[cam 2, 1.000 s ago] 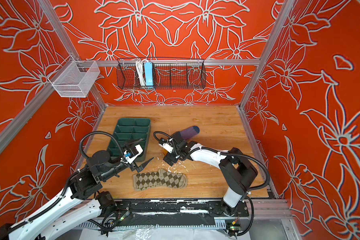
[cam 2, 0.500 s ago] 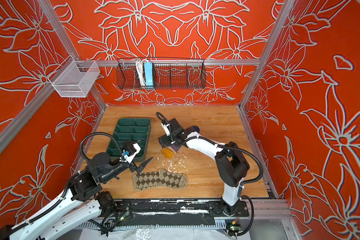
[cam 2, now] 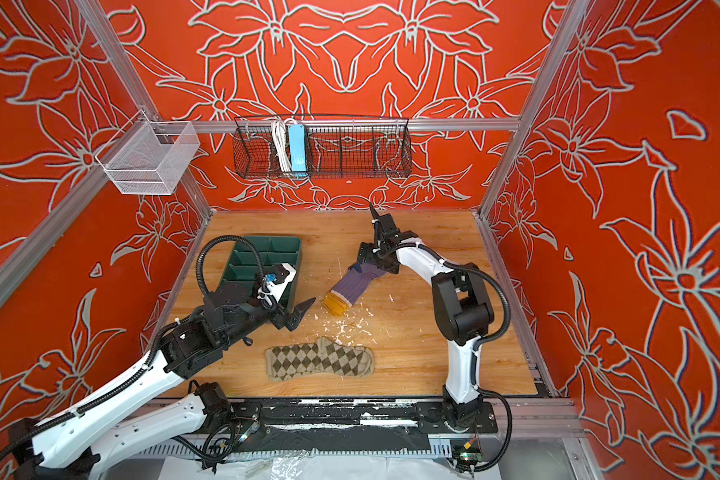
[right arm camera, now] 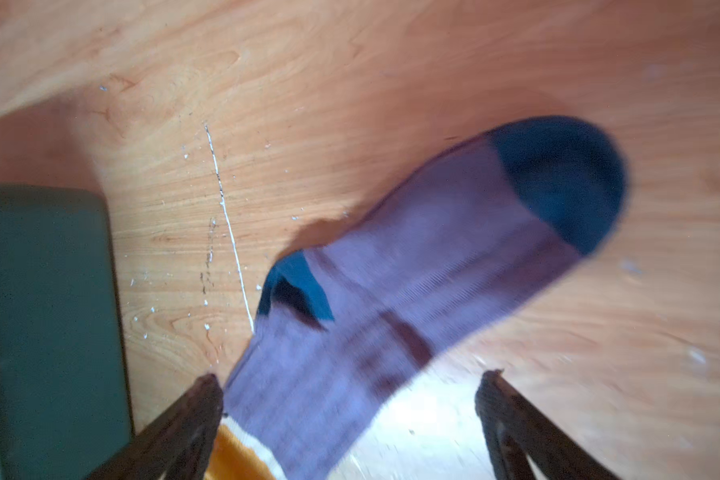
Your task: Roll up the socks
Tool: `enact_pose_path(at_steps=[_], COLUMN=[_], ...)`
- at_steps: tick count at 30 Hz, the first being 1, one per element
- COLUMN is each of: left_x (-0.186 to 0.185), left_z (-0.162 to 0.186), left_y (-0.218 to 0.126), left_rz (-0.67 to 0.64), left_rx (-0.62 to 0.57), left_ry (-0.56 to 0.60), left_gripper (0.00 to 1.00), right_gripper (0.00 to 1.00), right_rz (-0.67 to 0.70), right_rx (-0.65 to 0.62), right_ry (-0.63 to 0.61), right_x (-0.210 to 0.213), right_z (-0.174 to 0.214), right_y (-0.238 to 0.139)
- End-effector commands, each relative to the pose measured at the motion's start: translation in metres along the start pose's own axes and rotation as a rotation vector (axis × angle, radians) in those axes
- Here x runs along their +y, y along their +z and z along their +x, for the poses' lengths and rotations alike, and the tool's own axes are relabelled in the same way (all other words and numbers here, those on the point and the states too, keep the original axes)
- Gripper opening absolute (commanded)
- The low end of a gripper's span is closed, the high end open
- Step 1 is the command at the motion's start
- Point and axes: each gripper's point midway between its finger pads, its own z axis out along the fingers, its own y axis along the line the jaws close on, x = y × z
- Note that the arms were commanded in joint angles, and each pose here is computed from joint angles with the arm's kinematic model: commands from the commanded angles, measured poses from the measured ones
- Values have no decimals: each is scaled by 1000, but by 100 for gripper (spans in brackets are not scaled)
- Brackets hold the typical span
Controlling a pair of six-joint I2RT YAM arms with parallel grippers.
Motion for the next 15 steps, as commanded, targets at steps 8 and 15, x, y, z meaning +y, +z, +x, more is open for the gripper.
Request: enact_pose_path(at_steps=[8,15], left_x=[7,1], left_z=[-6,-9], left_y=[5,9], left_rz=[-41,-8], left_rx=[-19,-39], left_ry=[-42,-51], left_gripper=[98,98], right_gripper=[97,97], right_rz=[-40,-246], right_rx=[116,201], right_ry=[-73,-307], right_x=[18,65], right_z=[3,18], right_y=[55,69])
